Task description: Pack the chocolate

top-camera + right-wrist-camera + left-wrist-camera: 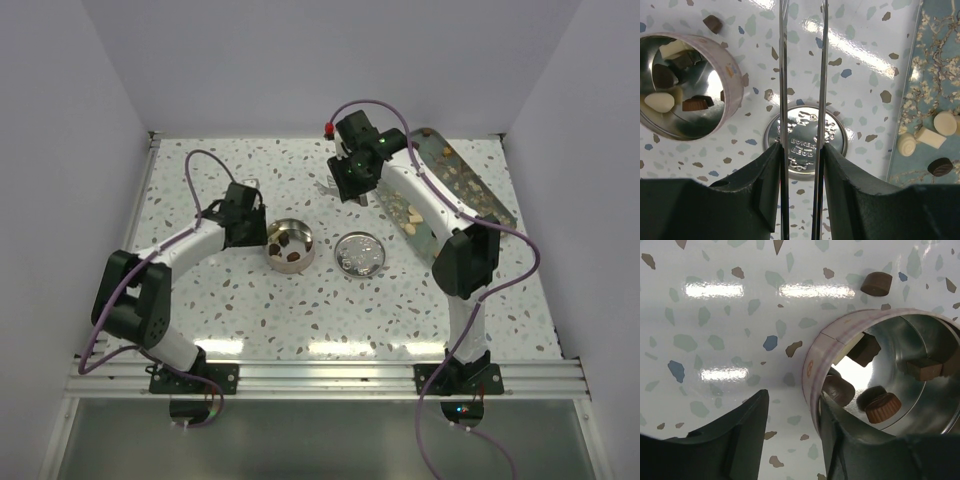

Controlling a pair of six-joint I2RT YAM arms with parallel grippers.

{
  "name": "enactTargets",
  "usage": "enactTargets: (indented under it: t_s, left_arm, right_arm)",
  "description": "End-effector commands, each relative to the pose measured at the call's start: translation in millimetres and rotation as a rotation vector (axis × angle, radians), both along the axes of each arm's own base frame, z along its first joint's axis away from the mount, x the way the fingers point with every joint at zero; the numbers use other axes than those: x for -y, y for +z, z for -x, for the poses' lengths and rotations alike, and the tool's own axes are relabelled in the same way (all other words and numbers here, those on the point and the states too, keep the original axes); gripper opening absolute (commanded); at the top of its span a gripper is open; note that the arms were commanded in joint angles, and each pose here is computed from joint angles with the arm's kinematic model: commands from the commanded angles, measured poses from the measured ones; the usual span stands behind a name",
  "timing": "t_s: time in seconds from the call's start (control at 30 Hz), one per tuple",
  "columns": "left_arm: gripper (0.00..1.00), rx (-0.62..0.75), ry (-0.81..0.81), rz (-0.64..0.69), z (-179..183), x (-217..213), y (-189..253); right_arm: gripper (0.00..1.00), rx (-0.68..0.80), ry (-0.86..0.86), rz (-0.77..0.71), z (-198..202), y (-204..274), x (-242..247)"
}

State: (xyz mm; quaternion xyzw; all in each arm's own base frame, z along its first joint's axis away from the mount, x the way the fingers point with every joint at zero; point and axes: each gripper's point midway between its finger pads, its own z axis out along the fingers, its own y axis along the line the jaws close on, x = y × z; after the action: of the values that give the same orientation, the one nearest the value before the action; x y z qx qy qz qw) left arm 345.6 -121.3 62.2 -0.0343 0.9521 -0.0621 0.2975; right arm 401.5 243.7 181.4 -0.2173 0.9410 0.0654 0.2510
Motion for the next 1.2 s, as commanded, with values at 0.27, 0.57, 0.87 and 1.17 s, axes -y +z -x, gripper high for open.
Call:
enactTargets:
  t_s: [0.27,0.57,0.87,1.17]
  left_arm:
    - [0.29,-0.035,-0.023,-0.028,4.9,-0.6,-9.7]
    - [0.00,-0.088,0.003,-0.073,11.0,-9.1,-20.3]
    - [0.00,-0.121,0.049,-0.199,14.5,-33.5,-19.8]
    - [0.00,-0.122,0.094,-0.307,8.0,-66.5,-2.6]
  right_arm:
    - [0.40,0.064,0.012,-0.064,7.6,36.2,-3.2]
    - [0.40,0.065,0.071,-0.076,21.1,37.6,-24.6]
    - [0.41,0.042,0.106,-0.085,38.2,32.7,-34.1]
    - [0.41,0.048,0.114,-0.094,43.0,36.4,-34.1]
